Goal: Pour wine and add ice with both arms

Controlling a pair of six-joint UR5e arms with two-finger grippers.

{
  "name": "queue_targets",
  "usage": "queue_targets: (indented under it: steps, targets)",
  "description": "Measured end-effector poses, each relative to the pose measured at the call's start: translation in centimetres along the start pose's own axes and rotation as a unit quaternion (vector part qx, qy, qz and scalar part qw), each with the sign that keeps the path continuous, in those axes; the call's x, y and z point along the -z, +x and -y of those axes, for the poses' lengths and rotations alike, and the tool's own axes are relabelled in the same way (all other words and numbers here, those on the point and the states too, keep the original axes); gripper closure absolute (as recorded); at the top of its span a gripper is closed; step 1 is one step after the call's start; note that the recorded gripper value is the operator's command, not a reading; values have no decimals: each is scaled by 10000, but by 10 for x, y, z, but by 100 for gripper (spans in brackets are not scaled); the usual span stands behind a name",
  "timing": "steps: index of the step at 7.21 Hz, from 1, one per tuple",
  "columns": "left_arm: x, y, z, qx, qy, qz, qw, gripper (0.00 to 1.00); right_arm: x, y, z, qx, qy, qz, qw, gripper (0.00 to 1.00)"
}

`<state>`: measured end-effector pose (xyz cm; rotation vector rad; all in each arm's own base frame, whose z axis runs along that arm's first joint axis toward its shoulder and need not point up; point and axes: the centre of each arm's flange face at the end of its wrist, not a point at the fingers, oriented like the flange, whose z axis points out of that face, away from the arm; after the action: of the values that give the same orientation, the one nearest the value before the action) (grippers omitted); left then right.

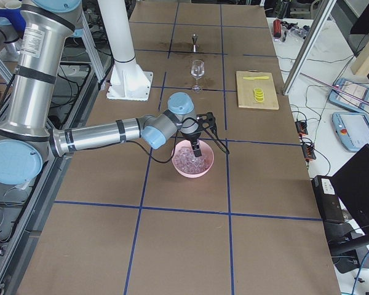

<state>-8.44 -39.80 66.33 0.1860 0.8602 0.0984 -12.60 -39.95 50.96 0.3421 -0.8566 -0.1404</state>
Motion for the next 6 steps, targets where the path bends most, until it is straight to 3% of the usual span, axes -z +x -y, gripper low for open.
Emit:
queue_targets:
  steps: [3,6]
  targets:
    - [-1,-1,0,-34,14,3,10000,0,-43,-17,-15,263,-122,-102,9995,18]
    - [-1,-1,0,-36,14,3,10000,0,-64,-8,-25,275,-280,-252,9989,23]
